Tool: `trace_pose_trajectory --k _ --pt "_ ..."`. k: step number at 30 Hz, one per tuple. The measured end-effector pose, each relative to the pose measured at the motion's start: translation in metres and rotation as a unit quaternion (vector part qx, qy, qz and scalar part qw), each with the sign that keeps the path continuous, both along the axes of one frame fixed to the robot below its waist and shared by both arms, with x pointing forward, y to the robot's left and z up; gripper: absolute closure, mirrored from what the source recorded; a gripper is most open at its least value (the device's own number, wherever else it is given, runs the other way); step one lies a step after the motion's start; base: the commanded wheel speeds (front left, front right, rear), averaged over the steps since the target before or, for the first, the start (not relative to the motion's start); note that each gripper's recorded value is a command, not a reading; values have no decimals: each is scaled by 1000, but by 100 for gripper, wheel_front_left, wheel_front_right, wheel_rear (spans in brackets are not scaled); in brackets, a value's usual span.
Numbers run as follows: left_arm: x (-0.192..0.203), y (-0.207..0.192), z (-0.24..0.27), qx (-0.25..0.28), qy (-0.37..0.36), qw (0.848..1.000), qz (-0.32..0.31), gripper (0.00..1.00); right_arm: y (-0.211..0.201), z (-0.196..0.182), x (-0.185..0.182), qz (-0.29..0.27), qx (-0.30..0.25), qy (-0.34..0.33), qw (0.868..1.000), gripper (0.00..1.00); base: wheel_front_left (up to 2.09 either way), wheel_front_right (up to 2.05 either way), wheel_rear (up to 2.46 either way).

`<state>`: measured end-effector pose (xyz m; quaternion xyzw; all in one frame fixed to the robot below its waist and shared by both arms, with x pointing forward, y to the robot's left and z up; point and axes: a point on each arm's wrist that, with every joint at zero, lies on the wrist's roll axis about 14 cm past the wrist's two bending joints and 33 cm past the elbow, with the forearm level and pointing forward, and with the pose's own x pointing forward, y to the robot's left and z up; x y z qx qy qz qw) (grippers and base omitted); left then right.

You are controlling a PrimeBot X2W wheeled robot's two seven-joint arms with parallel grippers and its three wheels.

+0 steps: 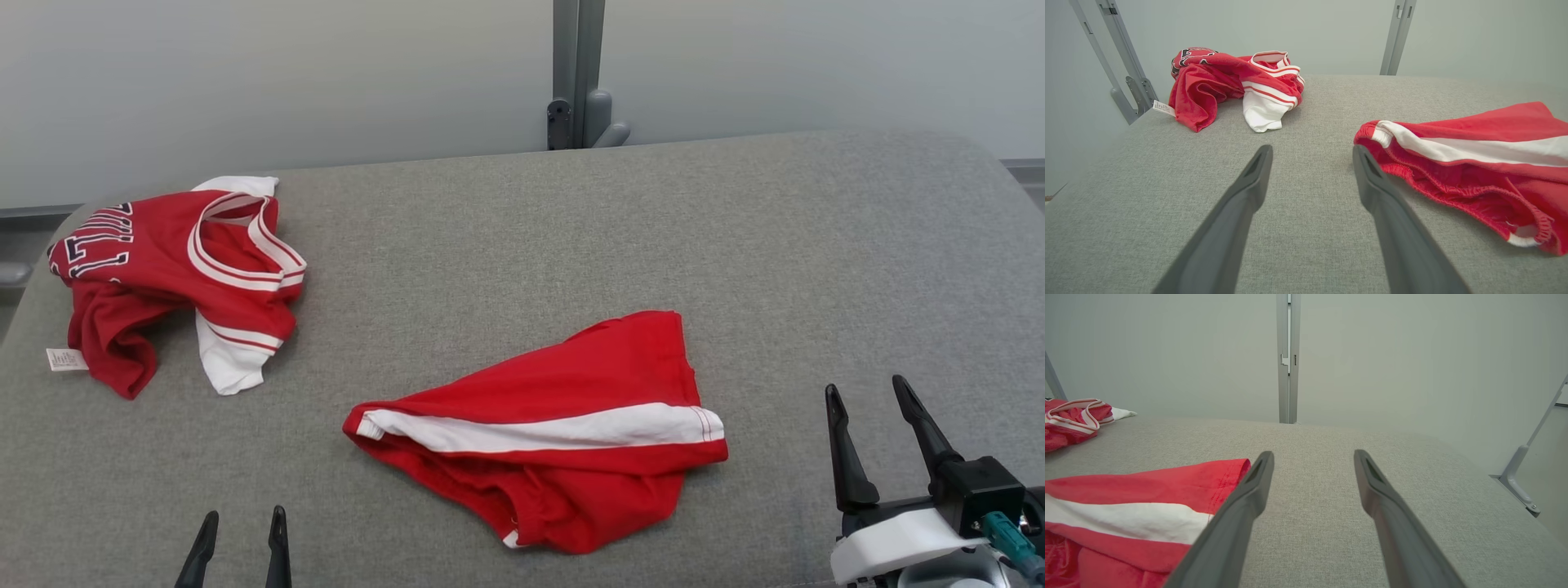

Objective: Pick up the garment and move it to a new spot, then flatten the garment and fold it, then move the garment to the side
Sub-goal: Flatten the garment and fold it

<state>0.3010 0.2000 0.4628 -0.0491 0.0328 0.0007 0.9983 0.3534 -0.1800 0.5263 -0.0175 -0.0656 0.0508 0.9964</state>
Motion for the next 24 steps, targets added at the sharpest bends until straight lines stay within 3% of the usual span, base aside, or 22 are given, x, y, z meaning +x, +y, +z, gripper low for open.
trace_pose_trajectory --k 24 --pt "7 2 10 -15 -18 1000 11 0 19 4 7 32 8 -5 999 0 0 0 0"
